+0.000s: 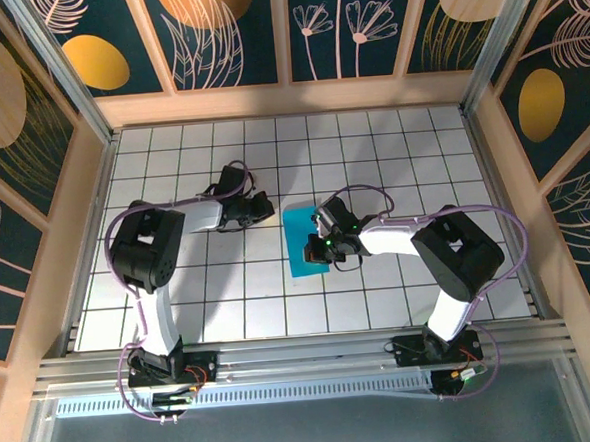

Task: Fold a paper plane with a square sheet of paper (fold left side to right side)
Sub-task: First fold the square sheet of paper in half at the center of the table.

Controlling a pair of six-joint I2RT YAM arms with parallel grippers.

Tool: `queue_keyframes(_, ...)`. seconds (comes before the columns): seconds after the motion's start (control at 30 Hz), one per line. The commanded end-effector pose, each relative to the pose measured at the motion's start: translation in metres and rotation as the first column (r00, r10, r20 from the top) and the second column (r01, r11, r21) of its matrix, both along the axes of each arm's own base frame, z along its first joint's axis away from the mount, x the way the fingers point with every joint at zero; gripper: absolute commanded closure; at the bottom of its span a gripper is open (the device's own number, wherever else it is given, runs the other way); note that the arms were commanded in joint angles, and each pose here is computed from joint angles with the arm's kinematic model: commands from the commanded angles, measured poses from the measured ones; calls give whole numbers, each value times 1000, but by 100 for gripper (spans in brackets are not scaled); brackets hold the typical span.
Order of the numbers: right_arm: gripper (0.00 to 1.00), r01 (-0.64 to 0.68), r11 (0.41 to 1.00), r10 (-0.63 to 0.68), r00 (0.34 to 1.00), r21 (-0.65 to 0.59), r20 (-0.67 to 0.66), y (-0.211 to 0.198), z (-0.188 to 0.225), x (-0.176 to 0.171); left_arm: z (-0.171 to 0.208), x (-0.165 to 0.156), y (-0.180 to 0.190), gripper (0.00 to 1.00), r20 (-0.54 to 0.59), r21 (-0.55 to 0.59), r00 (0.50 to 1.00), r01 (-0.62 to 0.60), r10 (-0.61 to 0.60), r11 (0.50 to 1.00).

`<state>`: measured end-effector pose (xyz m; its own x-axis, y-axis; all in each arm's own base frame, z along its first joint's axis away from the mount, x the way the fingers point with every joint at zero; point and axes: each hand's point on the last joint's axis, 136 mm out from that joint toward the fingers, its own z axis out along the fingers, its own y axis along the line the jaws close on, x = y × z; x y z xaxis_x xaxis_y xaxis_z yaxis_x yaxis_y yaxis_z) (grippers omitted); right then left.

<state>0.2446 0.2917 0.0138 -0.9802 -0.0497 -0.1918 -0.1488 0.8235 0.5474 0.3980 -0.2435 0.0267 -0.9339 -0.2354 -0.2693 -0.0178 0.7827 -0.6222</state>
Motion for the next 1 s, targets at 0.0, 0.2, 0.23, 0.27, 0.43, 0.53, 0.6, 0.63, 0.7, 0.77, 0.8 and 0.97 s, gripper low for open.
queue_keyframes(0.0,100,-20,981,-21,979,-194,-205,-45,-48,-49,32,-10,-13,98,76,-87,996,63,-57,994)
queue_keyframes(0.2,100,-16,983,-22,979,-184,-203,-40,-47,-48,40,-34,-50,98,70,-166,985,165,-155,972)
queue_keyframes(0.23,100,-15,983,-24,979,-184,-204,-40,-48,-48,37,-34,-55,98,65,-167,984,172,-163,971)
queue_keyframes(0.27,100,-16,983,-23,978,-184,-206,-40,-48,-48,35,-32,-59,98,61,-166,984,175,-167,970)
queue_keyframes(0.43,100,-18,982,-22,977,-187,-210,-39,-49,-49,22,-16,-62,98,60,-133,987,154,-147,979)
queue_keyframes(0.53,100,-22,982,-18,978,-187,-210,-38,-49,-49,15,-6,-59,99,73,-73,987,151,-146,986)
queue_keyframes(0.6,100,-25,981,-16,978,-192,-209,-39,-49,-49,11,-5,-61,99,67,-70,985,161,-157,984)
queue_keyframes(0.63,100,-24,981,-17,978,-194,-210,-39,-49,-48,9,-5,-62,99,62,-72,985,162,-158,984)
queue_keyframes(0.7,100,-25,980,-17,978,-200,-209,-39,-49,-48,4,-6,-61,99,55,-66,986,161,-157,985)
queue_keyframes(0.77,100,-25,979,-17,978,-200,-206,-40,-49,-48,-4,-7,-57,99,45,-45,987,153,-151,987)
queue_keyframes(0.8,100,-25,979,-18,978,-201,-207,-40,-49,-48,-6,-8,-56,99,41,-41,988,150,-149,988)
queue_keyframes(0.97,100,-29,978,-16,978,-209,-207,-41,-50,-49,-13,-11,-52,99,31,-32,990,138,-137,990)
